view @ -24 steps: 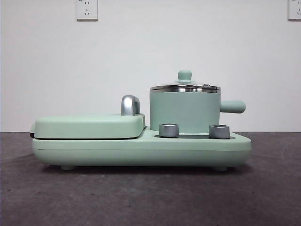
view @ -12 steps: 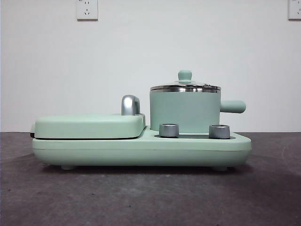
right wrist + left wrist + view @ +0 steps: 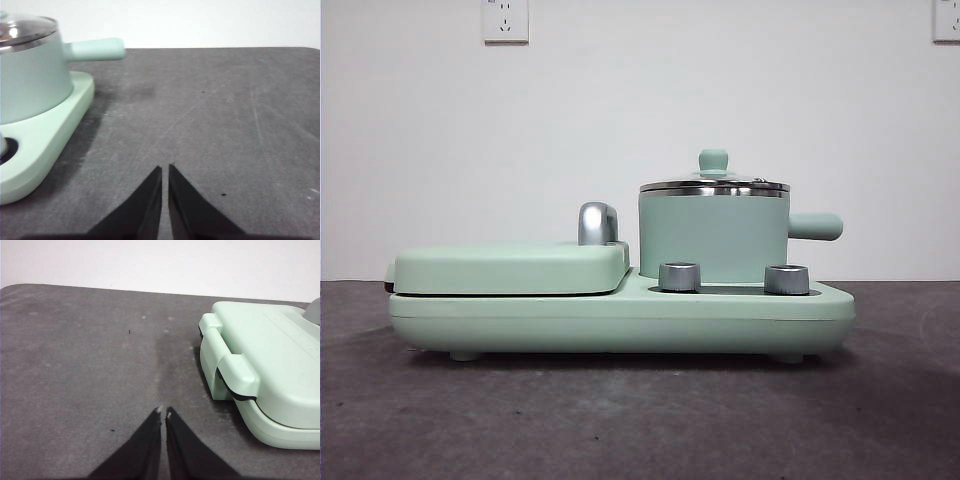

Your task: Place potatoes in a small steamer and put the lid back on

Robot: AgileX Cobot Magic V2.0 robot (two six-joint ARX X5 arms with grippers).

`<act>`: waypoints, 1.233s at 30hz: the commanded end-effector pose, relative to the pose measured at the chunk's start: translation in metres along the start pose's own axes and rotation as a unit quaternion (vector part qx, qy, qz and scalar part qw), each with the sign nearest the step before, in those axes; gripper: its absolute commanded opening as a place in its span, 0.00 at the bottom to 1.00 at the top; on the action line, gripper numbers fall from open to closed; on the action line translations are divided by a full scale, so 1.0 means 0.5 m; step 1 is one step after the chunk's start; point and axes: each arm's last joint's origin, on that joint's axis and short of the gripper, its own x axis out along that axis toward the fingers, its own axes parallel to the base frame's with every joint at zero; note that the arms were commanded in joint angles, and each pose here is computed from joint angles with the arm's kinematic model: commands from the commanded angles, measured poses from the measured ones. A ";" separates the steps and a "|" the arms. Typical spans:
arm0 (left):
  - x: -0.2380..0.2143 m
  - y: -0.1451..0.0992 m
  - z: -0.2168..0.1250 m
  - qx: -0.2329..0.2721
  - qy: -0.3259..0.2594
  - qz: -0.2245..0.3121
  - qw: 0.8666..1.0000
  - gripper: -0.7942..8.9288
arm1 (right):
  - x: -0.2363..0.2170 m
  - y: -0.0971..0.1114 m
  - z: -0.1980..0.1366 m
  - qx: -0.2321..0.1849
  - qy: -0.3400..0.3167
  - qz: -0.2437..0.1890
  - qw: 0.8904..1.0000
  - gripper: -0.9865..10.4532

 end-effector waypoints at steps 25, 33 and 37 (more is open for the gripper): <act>0.004 0.002 -0.014 0.004 0.011 0.003 1.000 0.10 | 0.001 0.000 0.001 -0.016 -0.009 -0.006 1.000 0.10; 0.004 0.002 -0.014 0.004 0.011 0.003 1.000 0.10 | 0.001 0.000 0.001 -0.016 -0.009 -0.006 1.000 0.10; 0.004 0.002 -0.014 0.004 0.011 0.003 1.000 0.10 | 0.001 0.000 0.001 -0.016 -0.009 -0.006 1.000 0.10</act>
